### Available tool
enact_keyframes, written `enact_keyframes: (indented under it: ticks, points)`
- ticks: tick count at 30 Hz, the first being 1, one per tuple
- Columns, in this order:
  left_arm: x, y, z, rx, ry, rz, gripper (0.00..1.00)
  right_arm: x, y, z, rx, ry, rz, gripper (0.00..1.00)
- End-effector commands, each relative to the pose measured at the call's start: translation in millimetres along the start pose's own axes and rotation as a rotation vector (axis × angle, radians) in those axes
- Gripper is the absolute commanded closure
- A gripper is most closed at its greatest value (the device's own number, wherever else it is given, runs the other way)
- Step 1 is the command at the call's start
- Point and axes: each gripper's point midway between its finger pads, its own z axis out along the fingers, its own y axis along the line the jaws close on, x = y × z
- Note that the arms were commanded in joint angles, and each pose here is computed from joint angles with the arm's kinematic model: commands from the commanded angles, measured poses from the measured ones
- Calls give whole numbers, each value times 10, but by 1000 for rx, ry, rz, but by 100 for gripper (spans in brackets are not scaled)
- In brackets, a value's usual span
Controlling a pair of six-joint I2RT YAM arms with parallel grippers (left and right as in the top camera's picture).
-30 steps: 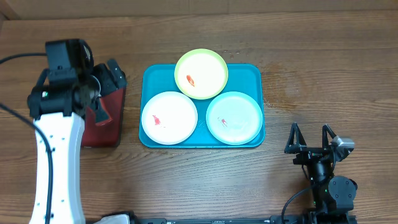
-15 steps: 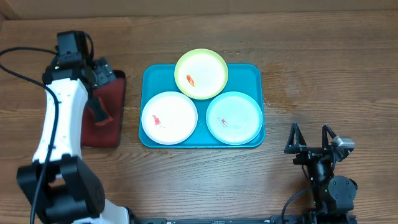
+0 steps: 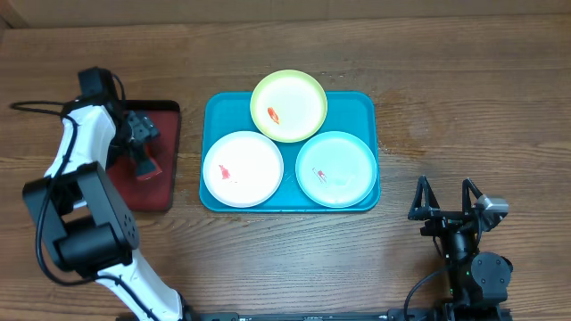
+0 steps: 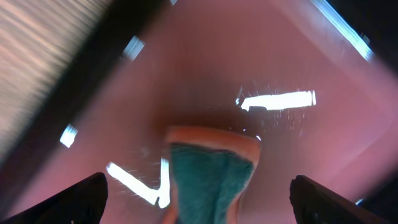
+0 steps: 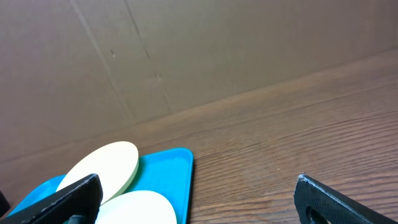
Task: Clean dirty plates on tray and stack at the side
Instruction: 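Reach the left gripper to the green-orange sponge in the black tray, then grasp the sponge with the left gripper in the water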
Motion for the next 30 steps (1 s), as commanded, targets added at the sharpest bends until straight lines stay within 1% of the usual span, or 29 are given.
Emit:
enact_keyframes:
  ticks: [1,4,6,8,13,15,16,17,20,22,23,24,25,26,27,28,30]
  points:
    - [72,-155,134,78,59,59,8,16,-8,2,2,-5,-7,0]
    - [103,-148,199,71,73,89,9,16,-8,2,2,-5,-7,0]
    - [106,-127,241,65,78,97,15,16,-8,2,2,-5,-7,0]
    - [80,-75,281,47,71,90,18,16,-8,2,2,-5,-7,0]
    - [77,-9,407,4,71,90,20,16,-8,2,2,-5,-7,0]
    - [118,-4,475,0,89,92,25,16,-8,2,2,-5,-7,0]
    - [142,3,519,-6,99,93,27,16,-8,2,2,-5,-7,0]
    - [163,22,579,-15,109,93,33,16,-8,2,2,-5,-7,0]
    - [166,98,624,-41,114,87,77,16,-8,2,2,-5,-7,0]
    - [179,118,623,-43,121,84,91,16,-8,2,2,-5,-7,0]
    - [192,122,619,-45,127,85,95,16,-8,2,2,-5,-7,0]
    - [208,127,616,-47,133,85,96,16,-8,2,2,-5,-7,0]
    - [231,135,613,-49,143,86,94,16,-8,2,2,-5,-7,0]
    - [260,146,608,-53,155,88,83,16,-8,2,2,-5,-7,0]
    - [295,157,602,-57,170,89,45,16,-8,2,2,-5,-7,0]
    - [338,166,593,-59,188,91,0,16,-8,2,2,-5,-7,0]
    - [473,206,561,-70,246,97,0,16,-8,2,2,-5,-7,0]
